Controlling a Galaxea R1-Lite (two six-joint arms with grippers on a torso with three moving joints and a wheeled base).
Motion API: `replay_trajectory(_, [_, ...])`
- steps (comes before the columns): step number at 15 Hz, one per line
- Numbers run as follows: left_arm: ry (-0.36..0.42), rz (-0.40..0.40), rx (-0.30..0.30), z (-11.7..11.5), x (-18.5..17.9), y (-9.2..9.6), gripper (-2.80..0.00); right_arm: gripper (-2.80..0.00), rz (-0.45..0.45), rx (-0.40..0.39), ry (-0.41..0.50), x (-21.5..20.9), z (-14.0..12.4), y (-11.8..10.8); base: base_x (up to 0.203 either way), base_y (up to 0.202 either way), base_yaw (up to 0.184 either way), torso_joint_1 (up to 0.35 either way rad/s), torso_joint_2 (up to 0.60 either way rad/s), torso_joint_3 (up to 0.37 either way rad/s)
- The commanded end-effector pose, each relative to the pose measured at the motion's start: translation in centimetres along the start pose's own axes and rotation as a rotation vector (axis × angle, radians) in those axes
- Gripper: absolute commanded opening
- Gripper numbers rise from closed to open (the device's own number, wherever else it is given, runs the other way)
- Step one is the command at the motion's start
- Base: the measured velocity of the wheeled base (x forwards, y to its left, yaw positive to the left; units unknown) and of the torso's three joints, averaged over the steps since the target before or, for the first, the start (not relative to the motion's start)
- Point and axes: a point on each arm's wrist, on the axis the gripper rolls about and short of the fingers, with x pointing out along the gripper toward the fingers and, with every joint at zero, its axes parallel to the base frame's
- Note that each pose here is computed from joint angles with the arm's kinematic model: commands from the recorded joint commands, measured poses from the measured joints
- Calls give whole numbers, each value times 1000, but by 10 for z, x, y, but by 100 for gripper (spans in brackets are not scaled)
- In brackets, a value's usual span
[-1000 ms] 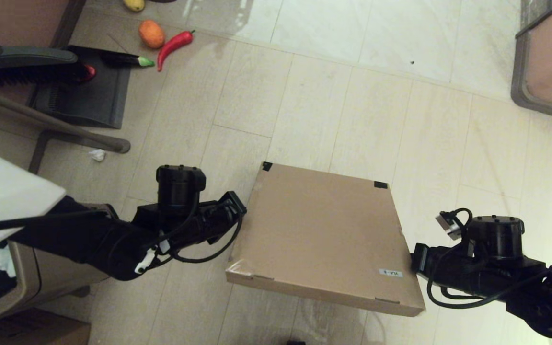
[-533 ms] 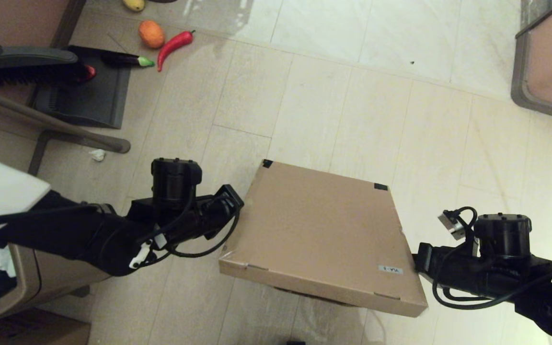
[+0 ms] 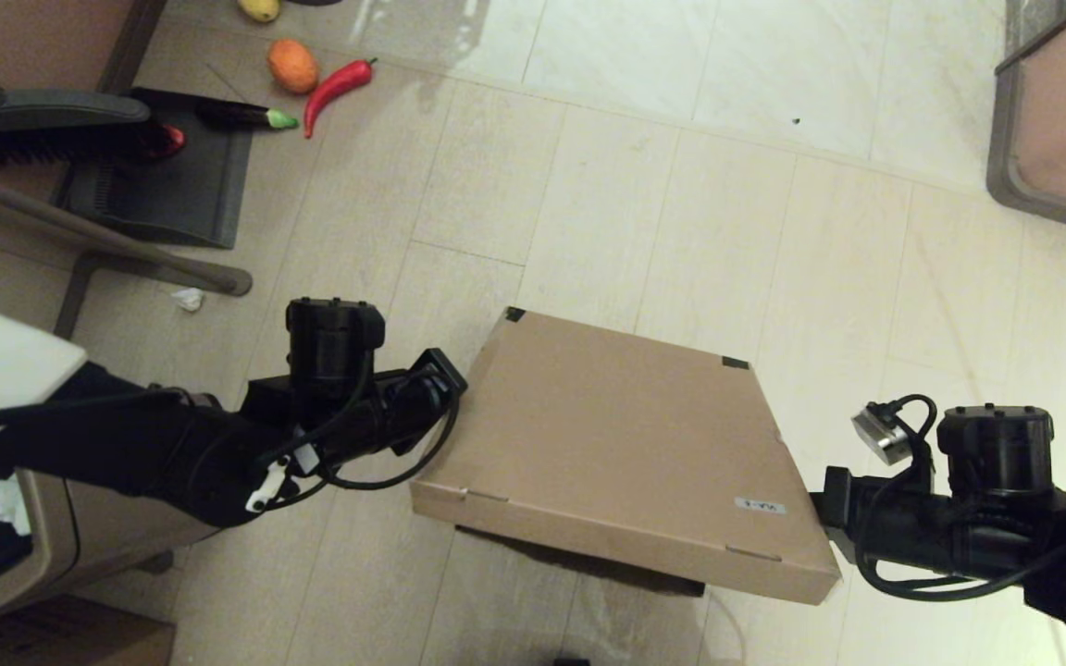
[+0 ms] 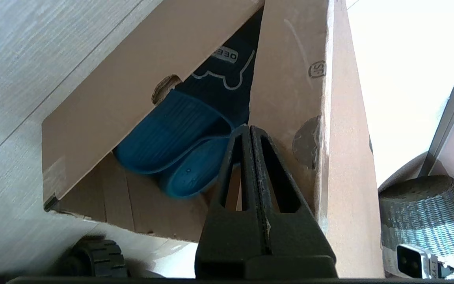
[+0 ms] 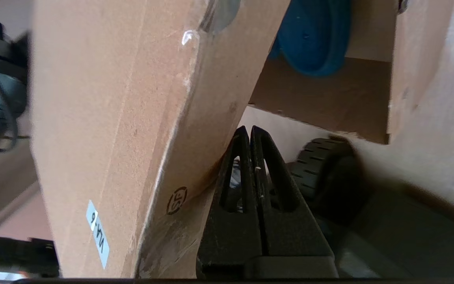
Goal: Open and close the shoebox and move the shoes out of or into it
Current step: Open the shoe box
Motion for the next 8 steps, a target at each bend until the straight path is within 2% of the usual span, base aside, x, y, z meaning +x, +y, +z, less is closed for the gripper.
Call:
replay_trajectory(1, [-12, -2, -7, 3, 0, 0, -280, -280, 17, 11, -12, -2, 2, 5, 0, 0, 0, 0, 0, 0])
replay_trajectory(8, [-109, 29, -22, 26, 0, 5, -280, -280, 59, 118, -46, -14, 7, 18, 0, 0, 0, 0, 0, 0])
